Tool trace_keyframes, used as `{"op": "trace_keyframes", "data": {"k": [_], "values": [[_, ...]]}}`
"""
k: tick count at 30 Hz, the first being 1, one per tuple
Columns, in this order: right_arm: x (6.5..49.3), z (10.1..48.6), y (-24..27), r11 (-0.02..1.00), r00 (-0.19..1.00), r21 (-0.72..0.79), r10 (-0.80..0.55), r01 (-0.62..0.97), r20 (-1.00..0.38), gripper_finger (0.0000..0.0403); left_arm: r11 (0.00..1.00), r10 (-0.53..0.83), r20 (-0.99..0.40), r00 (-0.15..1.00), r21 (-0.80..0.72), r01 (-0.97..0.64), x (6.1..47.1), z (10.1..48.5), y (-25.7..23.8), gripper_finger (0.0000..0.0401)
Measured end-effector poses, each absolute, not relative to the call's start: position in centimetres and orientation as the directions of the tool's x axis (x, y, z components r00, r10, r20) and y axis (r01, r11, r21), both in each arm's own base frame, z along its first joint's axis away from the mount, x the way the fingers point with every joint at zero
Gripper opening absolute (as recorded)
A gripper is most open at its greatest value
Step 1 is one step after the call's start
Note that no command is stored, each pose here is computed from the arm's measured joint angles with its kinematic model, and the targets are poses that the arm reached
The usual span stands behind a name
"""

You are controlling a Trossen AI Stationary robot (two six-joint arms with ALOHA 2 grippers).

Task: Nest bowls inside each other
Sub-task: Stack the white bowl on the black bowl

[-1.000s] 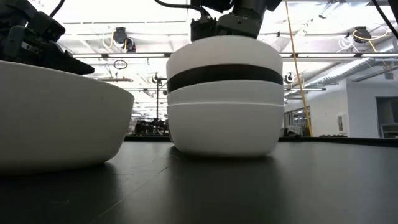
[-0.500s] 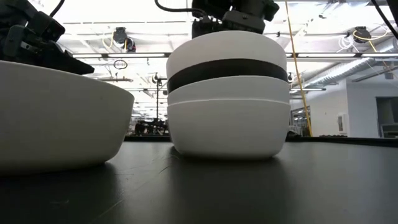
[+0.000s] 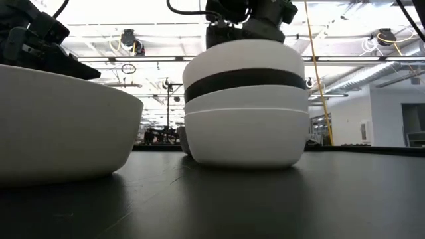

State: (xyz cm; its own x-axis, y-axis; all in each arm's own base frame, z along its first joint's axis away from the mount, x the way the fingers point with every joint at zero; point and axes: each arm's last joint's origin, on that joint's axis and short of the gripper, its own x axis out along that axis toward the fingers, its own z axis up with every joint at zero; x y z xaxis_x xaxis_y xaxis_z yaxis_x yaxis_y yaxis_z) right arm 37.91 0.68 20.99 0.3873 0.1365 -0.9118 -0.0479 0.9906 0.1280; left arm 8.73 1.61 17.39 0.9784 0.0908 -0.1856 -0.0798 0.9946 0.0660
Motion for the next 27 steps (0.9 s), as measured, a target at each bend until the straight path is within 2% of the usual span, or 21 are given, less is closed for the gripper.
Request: {"op": "trace_keyframes", "data": {"k": [4, 10, 16, 21, 27], "values": [[37.8, 20.9, 0.6, 1.0, 0.381, 0.017, 0.022, -0.015, -0.924, 0.0259, 0.995, 0.091, -0.186, 0.978, 0.066, -0.08, 8.7, 17.4, 1.6, 0.006], [37.7, 20.5, 0.6, 1.0, 0.386, 0.011, 0.006, 0.01, -0.922, 0.0284, 0.995, 0.091, -0.186, 0.978, 0.066, -0.08, 8.7, 17.4, 1.6, 0.006], [37.8, 20.5, 0.9, 1.0, 0.394, 0.01, -0.002, 0.028, -0.919, 0.028, 0.995, 0.091, -0.186, 0.978, 0.066, -0.079, 8.7, 17.4, 1.6, 0.006], [37.7, 20.3, 1.7, 0.997, 0.399, -0.069, -0.076, 0.033, -0.914, 0.0286, 0.995, 0.091, -0.186, 0.978, 0.066, -0.08, 8.7, 17.4, 1.6, 0.006], [37.7, 20.1, 2.1, 0.999, 0.4, -0.034, -0.04, 0.022, -0.916, 0.0271, 0.995, 0.091, -0.186, 0.978, 0.066, -0.079, 8.7, 17.4, 1.6, 0.006]]}}
